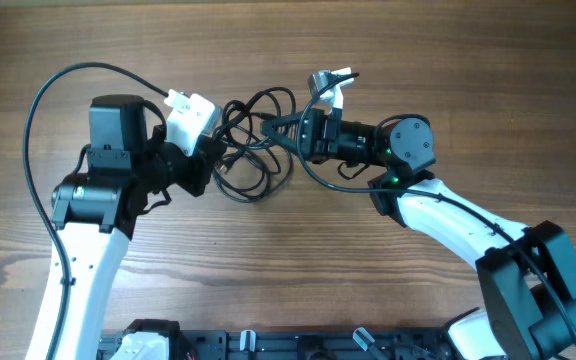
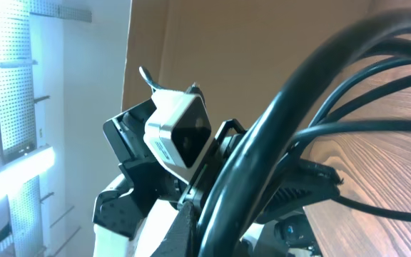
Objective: Untangle cables
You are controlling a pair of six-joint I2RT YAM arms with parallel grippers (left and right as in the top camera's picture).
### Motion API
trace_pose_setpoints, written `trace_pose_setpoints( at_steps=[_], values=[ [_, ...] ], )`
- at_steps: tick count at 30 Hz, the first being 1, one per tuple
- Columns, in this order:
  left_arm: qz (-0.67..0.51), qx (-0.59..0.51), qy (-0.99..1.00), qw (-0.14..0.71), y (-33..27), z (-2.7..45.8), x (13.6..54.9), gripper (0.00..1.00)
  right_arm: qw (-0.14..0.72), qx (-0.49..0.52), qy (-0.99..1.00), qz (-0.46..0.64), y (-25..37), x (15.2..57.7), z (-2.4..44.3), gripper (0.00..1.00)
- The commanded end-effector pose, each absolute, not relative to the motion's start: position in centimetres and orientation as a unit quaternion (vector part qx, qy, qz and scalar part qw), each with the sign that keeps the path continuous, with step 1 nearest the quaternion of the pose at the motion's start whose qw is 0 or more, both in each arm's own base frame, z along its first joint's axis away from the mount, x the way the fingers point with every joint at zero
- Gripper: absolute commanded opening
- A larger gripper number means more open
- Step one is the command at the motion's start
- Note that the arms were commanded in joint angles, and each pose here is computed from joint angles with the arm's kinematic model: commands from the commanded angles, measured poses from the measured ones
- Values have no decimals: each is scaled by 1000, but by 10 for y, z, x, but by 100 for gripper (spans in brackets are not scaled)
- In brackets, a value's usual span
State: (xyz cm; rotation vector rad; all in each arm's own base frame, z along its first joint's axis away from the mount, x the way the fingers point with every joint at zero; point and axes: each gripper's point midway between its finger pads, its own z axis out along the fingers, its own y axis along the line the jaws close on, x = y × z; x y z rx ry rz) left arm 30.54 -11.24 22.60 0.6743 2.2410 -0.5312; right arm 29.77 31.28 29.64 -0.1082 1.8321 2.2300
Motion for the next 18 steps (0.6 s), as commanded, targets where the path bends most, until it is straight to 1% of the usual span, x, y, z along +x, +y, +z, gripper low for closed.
trace_pose_setpoints(
  at_steps=[1,2,4,6,8,10,12,13,15,16,17,18],
  values=[
    [-239,229,867,373,-119,238,311,4,129,-51,628,766,314,296,298,4],
    [-245,213,869,374,-119,240,313,4,138,-58,628,764,314,296,297,4],
    [-248,150,882,373,-112,244,317,4,138,-36,645,751,315,305,284,4],
    [-238,107,888,378,-104,248,317,4,131,20,678,723,314,322,258,4],
    [-228,94,880,407,-98,267,309,4,137,68,708,690,306,339,232,4],
    [-192,66,871,447,-82,287,301,4,140,86,720,674,299,347,221,4],
    [-125,-5,864,487,-49,304,293,4,145,94,721,671,292,352,219,4],
    [-105,-22,861,496,-39,308,287,4,142,101,719,672,290,354,220,4],
    [-103,-23,865,491,-38,307,279,17,146,102,709,682,289,356,228,4],
    [-102,-24,870,482,-37,302,276,25,150,99,699,692,289,356,236,4],
    [-100,-25,879,465,-37,294,272,41,160,93,683,707,288,356,249,4],
    [-104,-23,888,447,-39,286,268,88,172,86,664,723,286,356,264,4]
  ],
)
